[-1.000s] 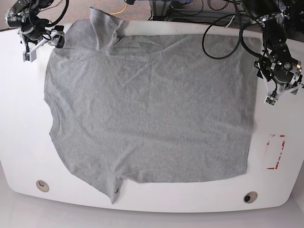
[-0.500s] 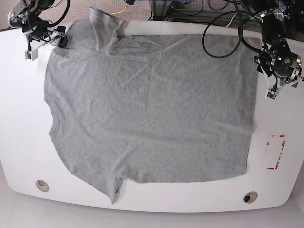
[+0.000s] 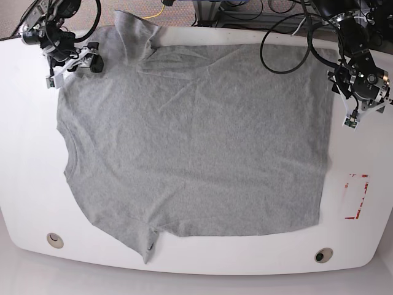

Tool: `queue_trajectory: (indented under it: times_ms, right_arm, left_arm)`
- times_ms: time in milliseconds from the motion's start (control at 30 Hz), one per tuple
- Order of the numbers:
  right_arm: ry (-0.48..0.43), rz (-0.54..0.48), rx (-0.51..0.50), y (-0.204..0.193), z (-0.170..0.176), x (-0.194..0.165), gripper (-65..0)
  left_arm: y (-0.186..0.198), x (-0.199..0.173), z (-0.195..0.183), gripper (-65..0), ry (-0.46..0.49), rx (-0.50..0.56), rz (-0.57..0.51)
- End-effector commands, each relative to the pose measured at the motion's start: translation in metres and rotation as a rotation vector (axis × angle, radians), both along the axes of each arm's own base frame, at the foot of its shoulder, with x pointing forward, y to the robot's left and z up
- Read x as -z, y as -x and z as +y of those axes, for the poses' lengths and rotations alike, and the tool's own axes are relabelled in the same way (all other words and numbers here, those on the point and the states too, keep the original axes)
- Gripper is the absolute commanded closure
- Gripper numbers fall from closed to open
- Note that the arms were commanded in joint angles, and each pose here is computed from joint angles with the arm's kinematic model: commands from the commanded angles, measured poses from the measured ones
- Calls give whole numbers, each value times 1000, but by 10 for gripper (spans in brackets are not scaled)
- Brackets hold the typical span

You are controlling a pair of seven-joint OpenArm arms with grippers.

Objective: Layout the t-shirt on the table in an organized manner, then fold the t-shirt properly
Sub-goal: 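Grasp the shoulder corners of the shirt with both grippers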

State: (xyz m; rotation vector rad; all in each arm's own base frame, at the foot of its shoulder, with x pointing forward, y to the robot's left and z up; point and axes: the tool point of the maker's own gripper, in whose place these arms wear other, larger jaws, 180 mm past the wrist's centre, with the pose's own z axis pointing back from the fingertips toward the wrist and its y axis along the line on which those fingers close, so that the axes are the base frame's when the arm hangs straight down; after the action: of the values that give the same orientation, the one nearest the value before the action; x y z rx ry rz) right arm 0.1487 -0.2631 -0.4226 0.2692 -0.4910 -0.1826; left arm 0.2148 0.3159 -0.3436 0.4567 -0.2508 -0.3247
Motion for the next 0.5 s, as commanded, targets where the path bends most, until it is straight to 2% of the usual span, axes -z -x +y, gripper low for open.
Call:
queue_trajectory:
  times_ms: [0, 267, 367, 467]
  right_arm:
    - [-4, 127, -20, 25, 5, 15, -498]
    - [-14, 145, -57, 28, 15, 19, -488]
    - [-13, 145, -57, 28, 14, 18, -415]
    - [-10, 144, -58, 27, 13, 18, -282]
  left_arm:
    - [-4, -10, 5, -383, -28, -1, -22]
    - [-4, -11, 6, -383, -31, 0, -22]
    - [-4, -12, 8, -383, -33, -3, -27]
    - [1, -14, 17, -383, -36, -37, -37]
